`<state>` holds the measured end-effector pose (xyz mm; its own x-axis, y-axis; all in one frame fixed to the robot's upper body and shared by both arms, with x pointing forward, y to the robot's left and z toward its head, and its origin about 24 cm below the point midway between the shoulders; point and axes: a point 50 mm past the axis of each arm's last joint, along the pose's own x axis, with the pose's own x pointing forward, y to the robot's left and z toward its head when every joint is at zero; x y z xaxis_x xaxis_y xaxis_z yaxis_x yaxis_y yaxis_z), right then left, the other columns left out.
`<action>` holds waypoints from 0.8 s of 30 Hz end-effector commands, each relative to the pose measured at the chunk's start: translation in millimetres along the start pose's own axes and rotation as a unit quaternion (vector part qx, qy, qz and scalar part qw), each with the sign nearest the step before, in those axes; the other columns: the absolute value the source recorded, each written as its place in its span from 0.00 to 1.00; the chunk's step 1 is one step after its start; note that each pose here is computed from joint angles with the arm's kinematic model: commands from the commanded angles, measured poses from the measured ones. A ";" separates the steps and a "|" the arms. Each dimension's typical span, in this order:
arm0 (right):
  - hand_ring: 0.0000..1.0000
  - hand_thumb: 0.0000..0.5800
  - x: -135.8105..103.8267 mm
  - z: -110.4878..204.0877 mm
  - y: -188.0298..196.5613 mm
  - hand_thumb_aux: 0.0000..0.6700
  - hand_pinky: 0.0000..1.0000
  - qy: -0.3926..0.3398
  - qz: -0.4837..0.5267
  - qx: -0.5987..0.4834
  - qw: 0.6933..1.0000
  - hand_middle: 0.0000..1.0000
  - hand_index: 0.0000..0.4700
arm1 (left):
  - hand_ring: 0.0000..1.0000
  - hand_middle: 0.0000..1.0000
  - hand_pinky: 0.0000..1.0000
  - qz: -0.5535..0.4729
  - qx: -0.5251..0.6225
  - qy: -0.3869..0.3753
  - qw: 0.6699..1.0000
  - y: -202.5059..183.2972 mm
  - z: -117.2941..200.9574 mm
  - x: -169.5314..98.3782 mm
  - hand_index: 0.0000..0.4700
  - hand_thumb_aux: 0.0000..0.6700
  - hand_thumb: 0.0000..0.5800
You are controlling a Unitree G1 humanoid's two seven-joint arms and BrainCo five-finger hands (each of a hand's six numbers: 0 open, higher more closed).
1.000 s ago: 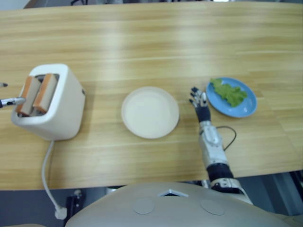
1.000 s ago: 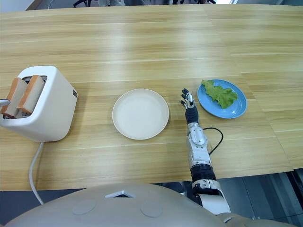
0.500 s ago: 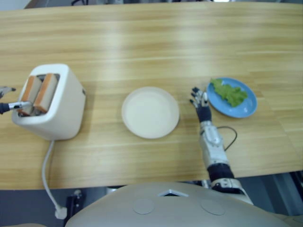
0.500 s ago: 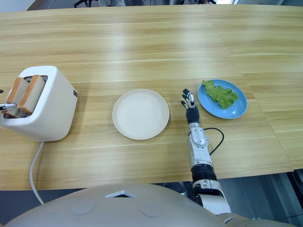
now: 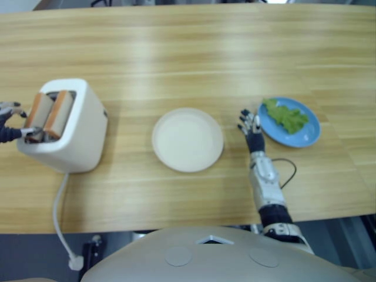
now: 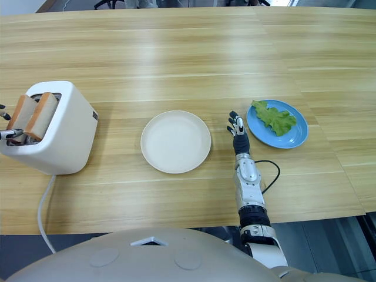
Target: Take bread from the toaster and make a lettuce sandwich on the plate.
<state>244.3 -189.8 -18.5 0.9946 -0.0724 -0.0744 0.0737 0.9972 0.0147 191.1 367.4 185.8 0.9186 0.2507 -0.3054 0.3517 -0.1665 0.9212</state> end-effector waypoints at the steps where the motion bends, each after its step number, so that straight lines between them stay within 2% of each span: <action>1: 0.00 0.00 -3.1 -6.9 -0.1 0.00 0.00 0.020 -0.003 0.002 1.000 0.00 0.00 | 0.00 0.00 0.00 0.003 -0.003 0.000 1.000 0.9 2.1 -2.2 0.98 1.00 1.00; 11: 0.00 0.00 -3.4 -10.6 3.3 0.00 0.00 0.030 0.002 0.001 1.000 0.00 0.00 | 0.00 0.00 0.00 0.046 -0.003 0.001 0.999 18.0 2.1 -5.5 0.98 1.00 1.00; 16: 0.00 0.00 -3.8 -12.6 4.2 0.00 0.00 0.034 0.004 0.000 0.999 0.00 0.00 | 0.00 0.00 0.00 0.103 -0.017 -0.011 0.995 35.7 6.8 -6.7 0.98 1.00 1.00; 17: 0.00 0.00 -4.1 -12.8 4.5 0.00 0.00 0.035 0.004 0.000 0.999 0.00 0.00 | 0.10 0.10 0.10 0.118 -0.022 -0.014 0.993 40.7 7.4 -7.2 0.98 1.00 1.00; 18: 0.00 0.00 -4.2 -13.0 4.8 0.00 0.00 0.035 0.004 0.000 0.999 0.00 0.00 | 0.58 0.58 0.58 0.134 -0.028 -0.016 0.990 45.5 7.9 -8.0 0.98 1.00 1.00; 19: 0.00 0.00 -4.3 -13.1 5.0 0.00 0.00 0.035 0.004 0.000 0.999 0.00 0.00 | 1.00 1.00 1.00 0.149 -0.032 -0.019 0.988 50.2 8.4 -8.9 0.98 1.00 1.00; 24: 0.00 0.00 -4.7 -13.9 6.2 0.00 0.00 0.037 0.005 0.000 0.999 0.00 0.00 | 1.00 1.00 1.00 0.267 -0.079 -0.038 0.960 83.0 8.7 -20.1 0.98 1.00 1.00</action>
<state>244.0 -185.4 -20.9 0.9941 -0.0665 -0.0852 0.0683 0.9975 0.0189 205.5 343.3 252.8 0.9862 0.1216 0.1120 -0.0958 -0.1317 0.9866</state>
